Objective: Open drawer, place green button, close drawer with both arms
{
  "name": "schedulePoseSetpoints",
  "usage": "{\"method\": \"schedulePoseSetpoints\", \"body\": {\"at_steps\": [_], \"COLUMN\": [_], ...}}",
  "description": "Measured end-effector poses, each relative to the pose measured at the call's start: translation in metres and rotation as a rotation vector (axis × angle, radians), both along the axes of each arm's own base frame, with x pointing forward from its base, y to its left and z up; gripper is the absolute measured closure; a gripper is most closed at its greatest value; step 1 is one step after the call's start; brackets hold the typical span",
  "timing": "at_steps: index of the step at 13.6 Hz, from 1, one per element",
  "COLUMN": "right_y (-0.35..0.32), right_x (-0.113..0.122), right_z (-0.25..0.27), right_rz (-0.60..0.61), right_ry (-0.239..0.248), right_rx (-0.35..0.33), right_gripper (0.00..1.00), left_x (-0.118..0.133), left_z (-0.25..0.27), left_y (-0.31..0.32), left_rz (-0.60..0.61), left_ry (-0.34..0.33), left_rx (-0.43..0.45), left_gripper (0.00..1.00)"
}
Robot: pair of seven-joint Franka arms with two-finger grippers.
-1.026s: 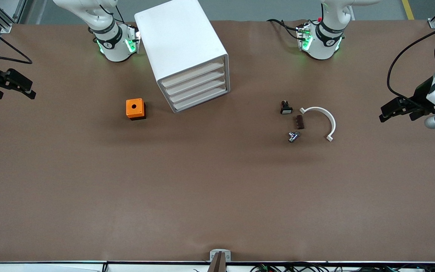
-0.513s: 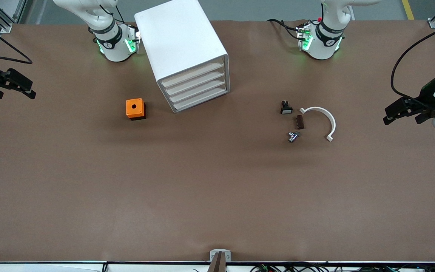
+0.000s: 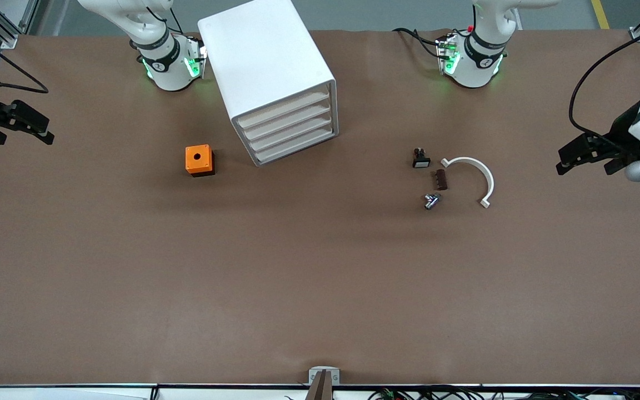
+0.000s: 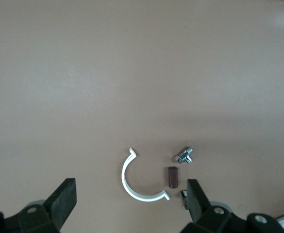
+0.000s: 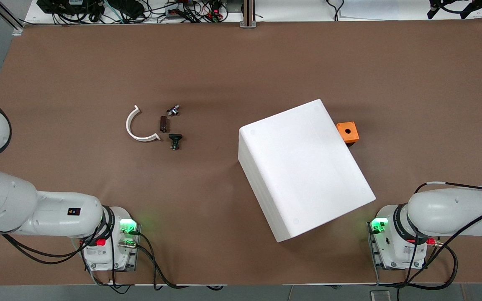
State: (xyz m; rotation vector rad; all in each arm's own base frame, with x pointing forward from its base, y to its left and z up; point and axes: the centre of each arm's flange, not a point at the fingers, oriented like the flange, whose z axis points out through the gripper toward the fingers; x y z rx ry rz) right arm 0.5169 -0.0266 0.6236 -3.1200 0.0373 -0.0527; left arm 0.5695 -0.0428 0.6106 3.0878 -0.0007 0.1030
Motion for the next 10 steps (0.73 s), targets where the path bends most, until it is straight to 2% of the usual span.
{"method": "schedulePoseSetpoints", "body": {"at_steps": [5, 10], "right_y": [0.001, 0.001], "right_x": [0.0, 0.0], "right_z": [0.0, 0.0], "right_rz": [0.0, 0.0], "right_ry": [0.0, 0.0], "right_rx": [0.01, 0.01], "right_gripper": [0.0, 0.0], "left_x": [0.005, 0.015], "left_z": [0.021, 0.016], "left_y": [-0.001, -0.001], "left_rz": [-0.002, -0.003], "left_ry": [-0.013, 0.002], "left_rx": [-0.001, -0.001], "left_gripper": [0.0, 0.0]}}
